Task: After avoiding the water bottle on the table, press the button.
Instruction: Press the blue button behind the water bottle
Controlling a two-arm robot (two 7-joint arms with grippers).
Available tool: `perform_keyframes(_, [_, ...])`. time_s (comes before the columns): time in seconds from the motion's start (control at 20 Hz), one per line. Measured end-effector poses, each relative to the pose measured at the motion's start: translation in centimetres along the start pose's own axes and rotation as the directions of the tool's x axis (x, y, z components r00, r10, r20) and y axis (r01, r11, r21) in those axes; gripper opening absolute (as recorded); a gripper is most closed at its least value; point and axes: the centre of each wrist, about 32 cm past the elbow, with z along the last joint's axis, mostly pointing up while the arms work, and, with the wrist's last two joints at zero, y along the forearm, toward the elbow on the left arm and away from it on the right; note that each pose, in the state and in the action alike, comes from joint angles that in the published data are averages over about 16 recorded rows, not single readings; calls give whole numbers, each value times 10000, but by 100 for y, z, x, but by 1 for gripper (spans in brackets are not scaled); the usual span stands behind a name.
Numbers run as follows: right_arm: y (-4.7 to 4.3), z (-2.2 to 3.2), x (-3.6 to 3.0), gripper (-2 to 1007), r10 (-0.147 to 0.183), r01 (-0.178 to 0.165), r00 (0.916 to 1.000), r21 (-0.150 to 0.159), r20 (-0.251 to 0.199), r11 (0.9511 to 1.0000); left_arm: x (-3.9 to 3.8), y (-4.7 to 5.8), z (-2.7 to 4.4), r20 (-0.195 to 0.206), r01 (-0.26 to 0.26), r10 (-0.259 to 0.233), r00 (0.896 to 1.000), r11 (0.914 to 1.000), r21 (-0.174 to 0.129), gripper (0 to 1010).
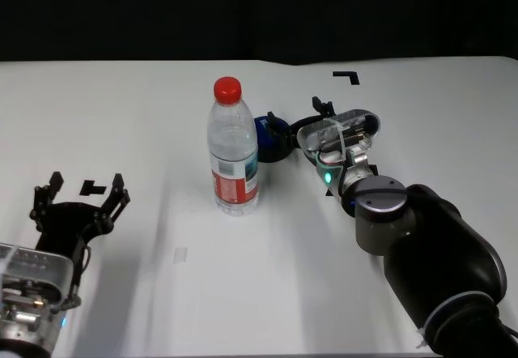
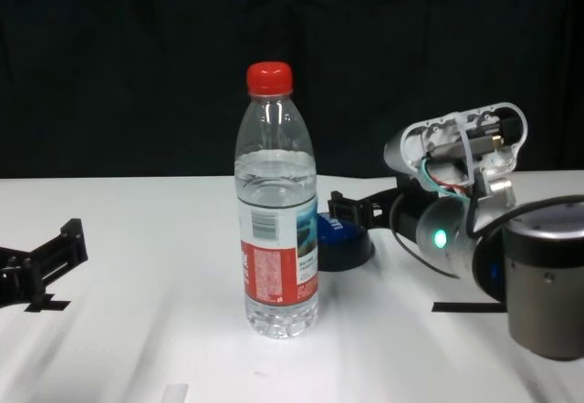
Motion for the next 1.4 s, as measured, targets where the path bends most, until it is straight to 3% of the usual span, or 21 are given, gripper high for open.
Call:
perform_keyframes(0.95, [-1,-90,-20,1003,42,-41,10000,-487,12,9988,0,0,0,0,0,0,10000,10000,0,1003])
perform_keyframes(1.4, [-11,-79,-3,1003,48,-51,10000,-461,-64,9989,0,0,0,0,0,0,10000,10000,0,1003])
